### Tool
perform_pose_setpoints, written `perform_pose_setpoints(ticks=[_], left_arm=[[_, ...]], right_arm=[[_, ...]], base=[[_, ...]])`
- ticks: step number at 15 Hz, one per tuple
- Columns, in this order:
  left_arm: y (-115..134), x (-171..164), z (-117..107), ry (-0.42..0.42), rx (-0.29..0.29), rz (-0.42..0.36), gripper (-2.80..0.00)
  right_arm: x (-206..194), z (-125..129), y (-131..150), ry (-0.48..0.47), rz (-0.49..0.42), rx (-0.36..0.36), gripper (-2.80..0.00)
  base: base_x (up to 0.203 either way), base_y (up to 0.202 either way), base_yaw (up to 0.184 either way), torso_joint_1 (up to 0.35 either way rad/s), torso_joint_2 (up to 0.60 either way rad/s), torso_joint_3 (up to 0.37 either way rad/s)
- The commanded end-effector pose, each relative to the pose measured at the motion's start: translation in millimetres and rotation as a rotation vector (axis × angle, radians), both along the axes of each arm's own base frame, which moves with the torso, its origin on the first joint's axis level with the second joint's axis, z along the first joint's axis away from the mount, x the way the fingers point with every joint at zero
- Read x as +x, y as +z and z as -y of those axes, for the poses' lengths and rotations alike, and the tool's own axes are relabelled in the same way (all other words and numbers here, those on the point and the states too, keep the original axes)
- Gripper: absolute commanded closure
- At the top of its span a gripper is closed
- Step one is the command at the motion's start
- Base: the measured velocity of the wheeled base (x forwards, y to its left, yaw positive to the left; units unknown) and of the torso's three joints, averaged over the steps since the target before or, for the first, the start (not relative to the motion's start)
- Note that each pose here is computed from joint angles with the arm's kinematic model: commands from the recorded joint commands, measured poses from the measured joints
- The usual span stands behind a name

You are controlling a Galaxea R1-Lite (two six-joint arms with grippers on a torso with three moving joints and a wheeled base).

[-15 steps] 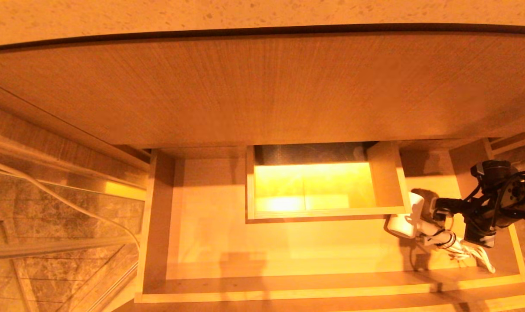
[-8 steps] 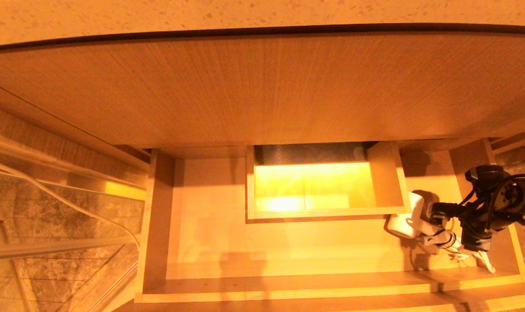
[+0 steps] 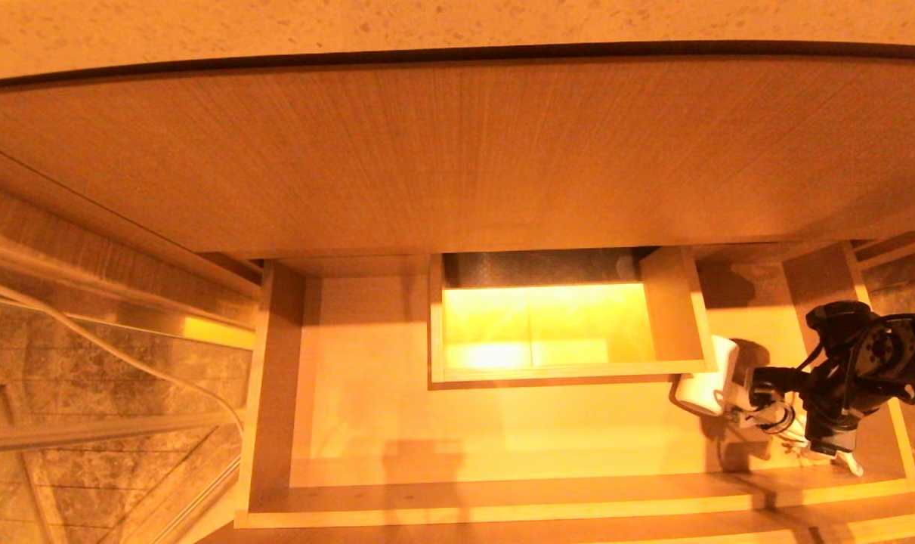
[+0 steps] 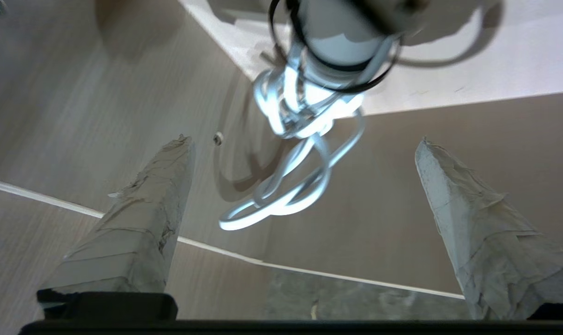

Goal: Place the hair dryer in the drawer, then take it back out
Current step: Take the hairdryer out

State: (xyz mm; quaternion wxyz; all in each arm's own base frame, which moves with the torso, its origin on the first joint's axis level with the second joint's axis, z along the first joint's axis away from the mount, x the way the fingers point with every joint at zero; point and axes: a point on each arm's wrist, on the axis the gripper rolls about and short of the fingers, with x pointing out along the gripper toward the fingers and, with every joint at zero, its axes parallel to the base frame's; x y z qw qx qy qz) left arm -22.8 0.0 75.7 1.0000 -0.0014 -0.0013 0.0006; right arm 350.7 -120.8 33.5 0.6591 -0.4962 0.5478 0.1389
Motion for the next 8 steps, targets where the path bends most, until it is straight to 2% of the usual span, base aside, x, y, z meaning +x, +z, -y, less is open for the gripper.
perform_pose_setpoints(ticks=[1,8], left_arm=[[0.0,0.0,0.0,0.0,0.0,0.0,0.0],[0.0,0.0,0.0,0.0,0.0,0.0,0.0]], right_arm=[[1.2,4.1,-8.7,-0.005,-0.02,0.003,-2.8],[9.4,9.2,-23.5,-0.03,-0.023,0.015,-2.8]], base=[[0.0,0.0,0.0,0.0,0.0,0.0],[0.0,0.0,0.0,0.0,0.0,0.0]])
